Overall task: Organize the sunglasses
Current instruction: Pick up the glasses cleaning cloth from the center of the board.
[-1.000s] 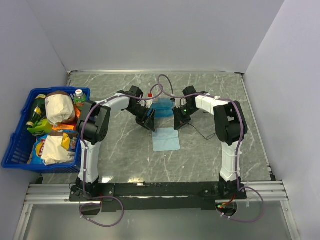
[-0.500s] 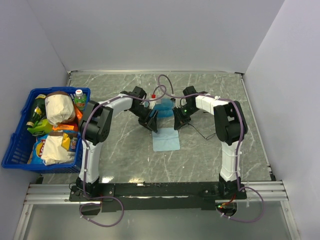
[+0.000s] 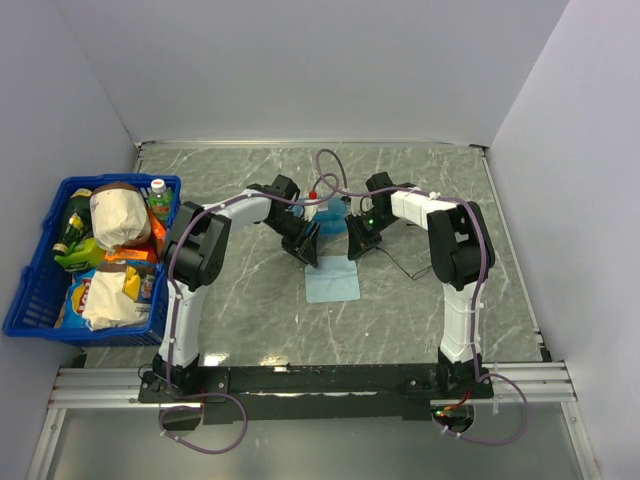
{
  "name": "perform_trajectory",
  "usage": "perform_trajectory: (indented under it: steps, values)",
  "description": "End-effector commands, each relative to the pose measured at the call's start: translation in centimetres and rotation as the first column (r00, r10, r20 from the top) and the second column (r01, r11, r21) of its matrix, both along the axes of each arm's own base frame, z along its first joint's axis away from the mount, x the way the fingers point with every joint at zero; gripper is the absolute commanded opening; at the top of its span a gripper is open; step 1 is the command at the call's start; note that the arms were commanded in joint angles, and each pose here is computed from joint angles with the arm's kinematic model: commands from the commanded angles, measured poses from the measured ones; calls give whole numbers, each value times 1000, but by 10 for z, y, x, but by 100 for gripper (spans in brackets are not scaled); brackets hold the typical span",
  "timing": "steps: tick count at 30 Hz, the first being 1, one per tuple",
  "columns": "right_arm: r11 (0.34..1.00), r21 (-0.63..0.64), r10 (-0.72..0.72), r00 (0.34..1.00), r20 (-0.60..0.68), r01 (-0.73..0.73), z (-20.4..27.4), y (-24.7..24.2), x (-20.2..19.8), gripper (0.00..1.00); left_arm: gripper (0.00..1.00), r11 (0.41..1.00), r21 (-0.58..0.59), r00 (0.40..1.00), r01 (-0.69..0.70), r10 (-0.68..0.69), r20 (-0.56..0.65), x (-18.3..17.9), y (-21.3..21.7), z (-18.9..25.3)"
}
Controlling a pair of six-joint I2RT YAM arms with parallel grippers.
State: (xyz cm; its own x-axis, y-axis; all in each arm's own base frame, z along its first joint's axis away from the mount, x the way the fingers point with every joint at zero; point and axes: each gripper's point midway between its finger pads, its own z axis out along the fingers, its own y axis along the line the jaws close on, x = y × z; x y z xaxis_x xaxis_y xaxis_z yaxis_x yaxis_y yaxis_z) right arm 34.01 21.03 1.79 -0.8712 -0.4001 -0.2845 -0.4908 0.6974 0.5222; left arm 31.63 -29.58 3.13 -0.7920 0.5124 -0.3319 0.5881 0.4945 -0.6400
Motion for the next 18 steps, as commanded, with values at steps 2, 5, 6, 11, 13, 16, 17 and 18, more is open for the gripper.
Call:
perform_trajectory:
  steps: [2, 5, 6, 11, 13, 16, 17, 18]
  values:
    - [1000, -11, -1, 1000, -17, 0, -7, -2, 3, 18, 44, 993, 111, 1000, -28, 27, 11, 4, 17, -35]
    - [1000, -9, 0, 1000, -17, 0, -7, -2, 4, 18, 38, 993, 110, 999, -36, 35, 11, 6, 18, -34]
    - [1000, -9, -2, 1000, -17, 1, -6, -2, 4, 17, 33, 993, 116, 999, -38, 37, 13, 6, 19, -36]
    - [1000, -6, 2, 1000, -21, -2, -7, -2, 3, 16, 26, 992, 122, 999, -40, 39, 9, 7, 18, -38]
    - [1000, -6, 3, 1000, -20, -3, -7, -2, 3, 16, 19, 992, 122, 999, -40, 40, 6, 7, 18, -38]
    - [1000, -5, 3, 1000, -17, -3, -6, -2, 3, 15, 11, 991, 126, 999, -40, 40, 3, 6, 19, -40]
    - [1000, -5, 2, 1000, -17, -2, -6, -2, 3, 15, 9, 991, 127, 999, -43, 43, 3, 7, 19, -39]
    - [1000, -4, 0, 1000, -16, 0, -6, -2, 4, 15, 6, 991, 126, 999, -43, 43, 4, 7, 19, -39]
